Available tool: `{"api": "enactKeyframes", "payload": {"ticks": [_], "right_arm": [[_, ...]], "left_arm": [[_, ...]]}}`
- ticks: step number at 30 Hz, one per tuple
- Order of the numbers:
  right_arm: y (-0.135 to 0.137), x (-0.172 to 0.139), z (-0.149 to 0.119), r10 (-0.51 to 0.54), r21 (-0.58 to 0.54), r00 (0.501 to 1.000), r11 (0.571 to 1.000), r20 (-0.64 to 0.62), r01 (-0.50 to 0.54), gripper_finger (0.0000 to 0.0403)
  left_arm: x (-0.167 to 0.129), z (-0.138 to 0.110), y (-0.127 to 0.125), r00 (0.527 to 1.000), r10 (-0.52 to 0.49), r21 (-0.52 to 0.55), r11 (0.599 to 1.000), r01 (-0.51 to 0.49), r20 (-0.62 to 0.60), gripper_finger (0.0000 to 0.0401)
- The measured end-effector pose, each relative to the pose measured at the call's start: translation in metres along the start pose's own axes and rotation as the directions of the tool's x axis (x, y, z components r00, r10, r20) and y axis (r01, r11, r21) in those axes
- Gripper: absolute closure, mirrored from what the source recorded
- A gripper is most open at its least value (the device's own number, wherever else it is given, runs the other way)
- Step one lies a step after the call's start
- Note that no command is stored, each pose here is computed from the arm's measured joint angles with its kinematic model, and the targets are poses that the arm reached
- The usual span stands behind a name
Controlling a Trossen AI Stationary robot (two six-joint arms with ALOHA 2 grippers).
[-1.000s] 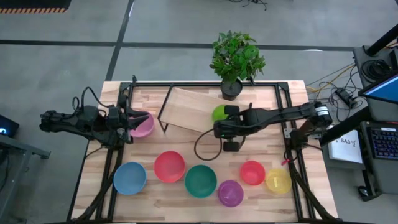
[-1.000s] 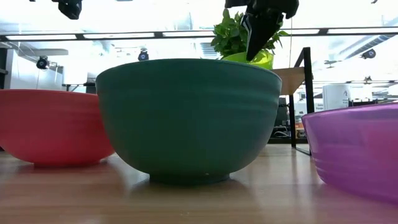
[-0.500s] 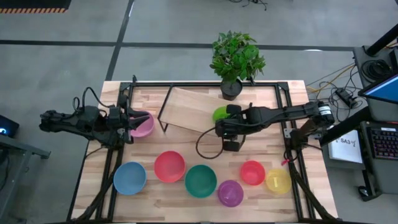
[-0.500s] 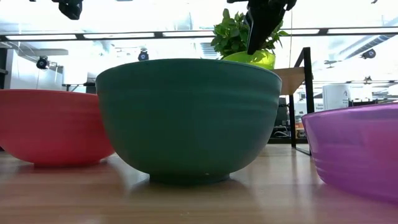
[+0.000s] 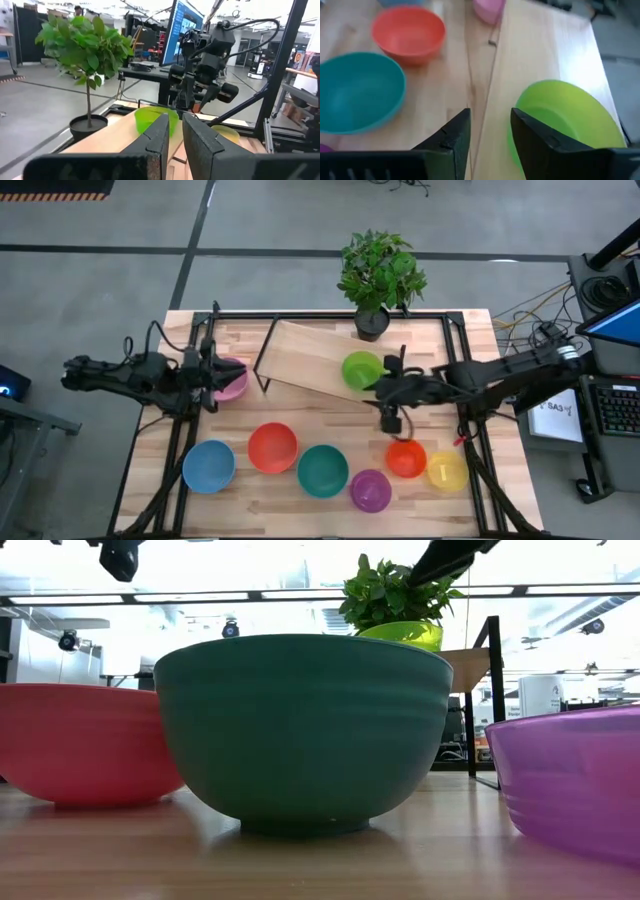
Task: Place and stack bowls onto a shelf
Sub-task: Put the orange bowl on the shelf
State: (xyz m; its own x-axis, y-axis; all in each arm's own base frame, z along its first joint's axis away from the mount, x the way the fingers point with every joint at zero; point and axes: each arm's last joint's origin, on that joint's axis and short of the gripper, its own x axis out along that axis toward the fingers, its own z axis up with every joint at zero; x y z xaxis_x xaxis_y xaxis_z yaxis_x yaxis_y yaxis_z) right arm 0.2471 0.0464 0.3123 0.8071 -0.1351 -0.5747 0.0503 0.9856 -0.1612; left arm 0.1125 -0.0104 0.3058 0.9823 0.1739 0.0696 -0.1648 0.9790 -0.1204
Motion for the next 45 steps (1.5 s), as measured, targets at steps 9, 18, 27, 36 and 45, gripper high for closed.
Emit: {"api": "enactKeyframes", "payload": {"ticks": [9, 18, 27, 36, 45], "right_arm": [[0.004, -0.019, -0.049, 0.053, 0.002, 0.961, 0.998, 0.271, -0.056, 0.029], [0.012, -0.026, -0.085, 0.108, -0.006, 0.913, 0.993, 0.392, -0.115, 0.0296], [0.027, -0.028, -0.1, 0.194, -0.052, 0.875, 0.98, 0.443, -0.191, 0.0301], [0.029, -0.035, -0.097, 0.235, -0.053, 0.85, 0.97, 0.471, -0.238, 0.0303], [0.029, -0.035, -0.099, 0.235, -0.095, 0.854, 0.972, 0.465, -0.216, 0.0309]], "left_arm": [[0.009, 0.007, -0.004, 0.999, -0.003, -0.184, 0.983, -0.006, -0.048, 0.0364], [0.007, 0.043, -0.007, 0.976, 0.031, -0.251, 0.964, -0.085, -0.214, 0.0364], [0.009, 0.049, -0.007, 0.75, 0.203, -0.169, 0.906, -0.387, -0.63, 0.0364], [0.019, 0.005, -0.006, 0.269, 0.368, 0.106, 0.74, -0.664, -0.89, 0.0364], [0.05, -0.016, -0.039, 0.148, -0.082, -0.148, 0.836, -0.529, -0.986, 0.0364]]}}
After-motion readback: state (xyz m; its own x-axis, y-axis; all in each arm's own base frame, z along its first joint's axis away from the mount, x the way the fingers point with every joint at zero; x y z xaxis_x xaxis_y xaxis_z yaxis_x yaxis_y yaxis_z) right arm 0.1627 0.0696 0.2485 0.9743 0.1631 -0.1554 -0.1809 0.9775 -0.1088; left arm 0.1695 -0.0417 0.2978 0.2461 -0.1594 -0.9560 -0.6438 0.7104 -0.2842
